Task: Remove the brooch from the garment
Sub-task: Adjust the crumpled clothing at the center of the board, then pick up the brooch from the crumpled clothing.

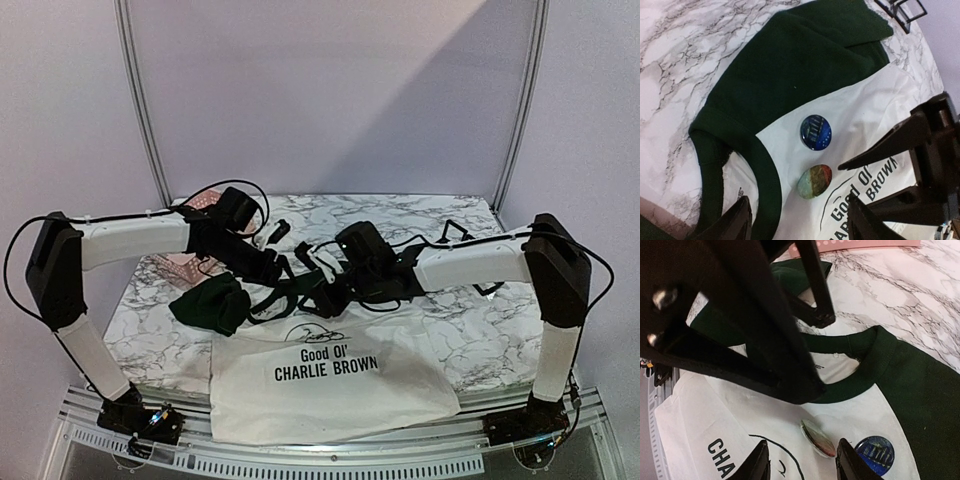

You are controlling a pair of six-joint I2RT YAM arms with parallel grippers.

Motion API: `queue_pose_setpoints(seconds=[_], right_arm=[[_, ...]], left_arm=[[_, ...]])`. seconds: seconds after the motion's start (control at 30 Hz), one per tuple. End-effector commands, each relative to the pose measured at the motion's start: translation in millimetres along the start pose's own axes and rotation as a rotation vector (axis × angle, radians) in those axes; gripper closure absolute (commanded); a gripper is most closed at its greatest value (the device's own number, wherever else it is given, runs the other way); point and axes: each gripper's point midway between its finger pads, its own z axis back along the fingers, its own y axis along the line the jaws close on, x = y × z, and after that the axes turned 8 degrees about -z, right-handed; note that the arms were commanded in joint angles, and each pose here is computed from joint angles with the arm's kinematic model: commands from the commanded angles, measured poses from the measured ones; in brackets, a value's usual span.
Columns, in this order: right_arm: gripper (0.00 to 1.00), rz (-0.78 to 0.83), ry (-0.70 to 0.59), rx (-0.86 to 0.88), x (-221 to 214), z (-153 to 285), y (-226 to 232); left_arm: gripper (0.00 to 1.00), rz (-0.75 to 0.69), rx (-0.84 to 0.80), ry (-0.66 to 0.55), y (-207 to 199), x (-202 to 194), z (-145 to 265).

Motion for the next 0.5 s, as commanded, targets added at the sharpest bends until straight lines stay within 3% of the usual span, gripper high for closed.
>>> queue_pose_setpoints(seconds=[0.0,0.33,0.47], right_arm=[[0.58,0.063,0.063,0.01,-10.4,-20.0,2.7],[0.72,0.104,0.125,-0.049,-23.0,-40.7,-14.6],[0.72,0.106,0.141,-0.062,-27.7,-43.8,-18.2]], left_arm=[[0.35,0.005,0.019,-0.049,6.8,8.5,11.2],[0.35,0.005,0.008,-0.057,4.5,9.5,16.1],[0.35,0.005,0.006,-0.064,4.4,10.2,18.5]])
